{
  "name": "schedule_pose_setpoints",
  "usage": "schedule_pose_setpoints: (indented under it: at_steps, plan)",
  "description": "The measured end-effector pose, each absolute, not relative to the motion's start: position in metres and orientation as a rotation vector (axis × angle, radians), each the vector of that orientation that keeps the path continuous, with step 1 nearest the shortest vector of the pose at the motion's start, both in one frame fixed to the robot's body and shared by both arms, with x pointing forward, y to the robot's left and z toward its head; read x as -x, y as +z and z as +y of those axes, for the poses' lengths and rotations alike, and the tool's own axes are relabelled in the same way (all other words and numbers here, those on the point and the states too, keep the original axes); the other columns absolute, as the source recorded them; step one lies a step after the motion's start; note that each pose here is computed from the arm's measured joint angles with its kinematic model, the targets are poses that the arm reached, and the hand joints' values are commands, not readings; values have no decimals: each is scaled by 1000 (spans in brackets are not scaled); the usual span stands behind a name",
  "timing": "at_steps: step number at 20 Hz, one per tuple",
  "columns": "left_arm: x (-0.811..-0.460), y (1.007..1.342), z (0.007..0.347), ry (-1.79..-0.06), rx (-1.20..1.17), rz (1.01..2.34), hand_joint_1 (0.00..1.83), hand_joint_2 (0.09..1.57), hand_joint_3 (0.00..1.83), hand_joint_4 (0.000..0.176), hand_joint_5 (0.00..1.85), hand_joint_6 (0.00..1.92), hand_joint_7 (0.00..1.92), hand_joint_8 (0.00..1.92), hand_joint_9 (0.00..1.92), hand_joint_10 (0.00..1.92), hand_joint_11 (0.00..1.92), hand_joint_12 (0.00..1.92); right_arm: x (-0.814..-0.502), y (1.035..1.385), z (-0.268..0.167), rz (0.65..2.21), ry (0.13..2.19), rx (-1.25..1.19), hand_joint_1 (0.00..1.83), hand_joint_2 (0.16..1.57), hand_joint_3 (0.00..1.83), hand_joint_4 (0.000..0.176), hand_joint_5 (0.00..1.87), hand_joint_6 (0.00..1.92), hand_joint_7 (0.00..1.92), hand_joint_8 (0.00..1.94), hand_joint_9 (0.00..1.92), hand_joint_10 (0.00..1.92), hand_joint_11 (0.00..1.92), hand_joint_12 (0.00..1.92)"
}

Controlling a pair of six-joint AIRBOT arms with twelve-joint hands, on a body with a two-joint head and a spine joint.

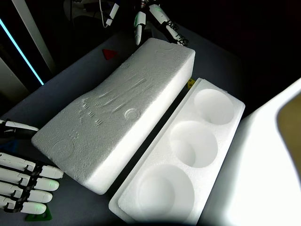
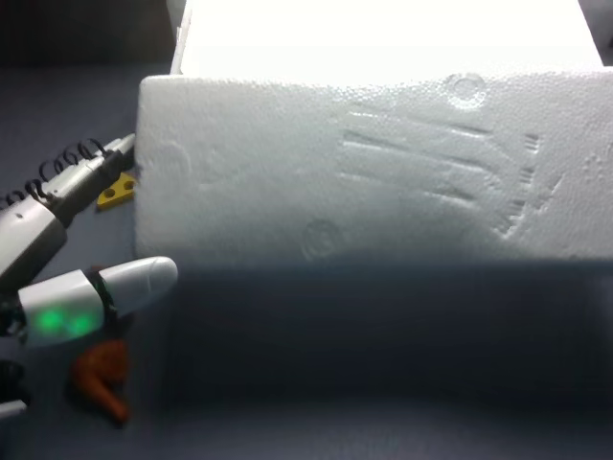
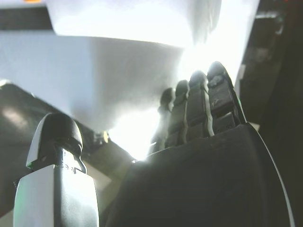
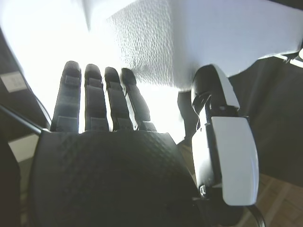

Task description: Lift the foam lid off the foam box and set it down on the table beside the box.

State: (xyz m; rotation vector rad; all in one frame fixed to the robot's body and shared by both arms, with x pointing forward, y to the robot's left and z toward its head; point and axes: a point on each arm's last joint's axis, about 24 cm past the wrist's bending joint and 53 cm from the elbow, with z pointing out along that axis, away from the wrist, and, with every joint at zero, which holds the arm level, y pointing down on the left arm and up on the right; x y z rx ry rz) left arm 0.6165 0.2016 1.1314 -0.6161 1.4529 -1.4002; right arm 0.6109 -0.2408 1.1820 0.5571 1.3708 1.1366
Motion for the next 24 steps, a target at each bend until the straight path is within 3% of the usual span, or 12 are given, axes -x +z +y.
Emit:
schedule_pose_setpoints:
  at_steps: [6,8,10,12,14,17,20,22,23,24]
  plan:
    - [-620,1115,200,-1389,653,1495,378,1095,0,17,78,7,0,0,0,0,0,0,-615,1166,-241,1409,1133,-586,447,1237,9,0,55,62,0,0,0,0,7,3]
    - [-620,1111,199,-1392,667,1501,400,1096,0,5,81,7,0,0,0,0,0,0,-617,1164,-242,1411,1132,-597,468,1236,5,0,54,53,0,0,0,0,27,17]
    - [-619,1109,198,-1394,665,1510,397,1084,0,12,83,7,0,0,0,0,0,0,-617,1162,-242,1418,1134,-599,464,1225,0,0,70,55,0,0,0,0,1,12]
    - [-620,1109,198,-1393,669,1509,379,1090,0,8,80,5,0,0,0,0,0,0,-617,1162,-242,1418,1135,-597,452,1239,6,0,52,42,0,0,0,0,21,27]
    - [-621,1108,199,-1389,668,1512,400,1090,0,0,86,7,0,0,0,0,0,0,-619,1162,-243,1419,1129,-596,465,1238,0,0,53,7,0,0,0,0,0,513]
    - [-626,1104,207,-1362,693,1511,412,1104,5,0,59,0,0,0,0,0,0,0,-623,1157,-251,1425,1103,-620,487,1222,0,0,0,0,0,0,0,0,0,605]
    - [-629,1103,212,-1350,714,1500,426,1109,4,4,59,4,0,0,0,0,16,7,-626,1156,-257,1422,1089,-634,484,1204,0,0,0,0,0,0,0,0,0,550]
    - [-626,1101,206,-1370,711,1505,424,1106,2,27,73,9,0,0,0,0,42,22,-625,1152,-251,1431,1104,-638,493,1205,0,0,0,0,0,0,0,0,0,502]
    - [-625,1100,203,-1377,706,1514,422,1114,5,23,66,6,0,0,0,0,45,28,-624,1150,-248,1440,1113,-631,479,1211,0,0,0,0,0,0,0,0,0,349]
    - [-624,1097,199,-1382,700,1529,424,1122,0,16,63,1,0,0,0,0,8,214,-623,1148,-243,1455,1124,-622,472,1221,1,0,0,0,0,0,0,0,0,175]
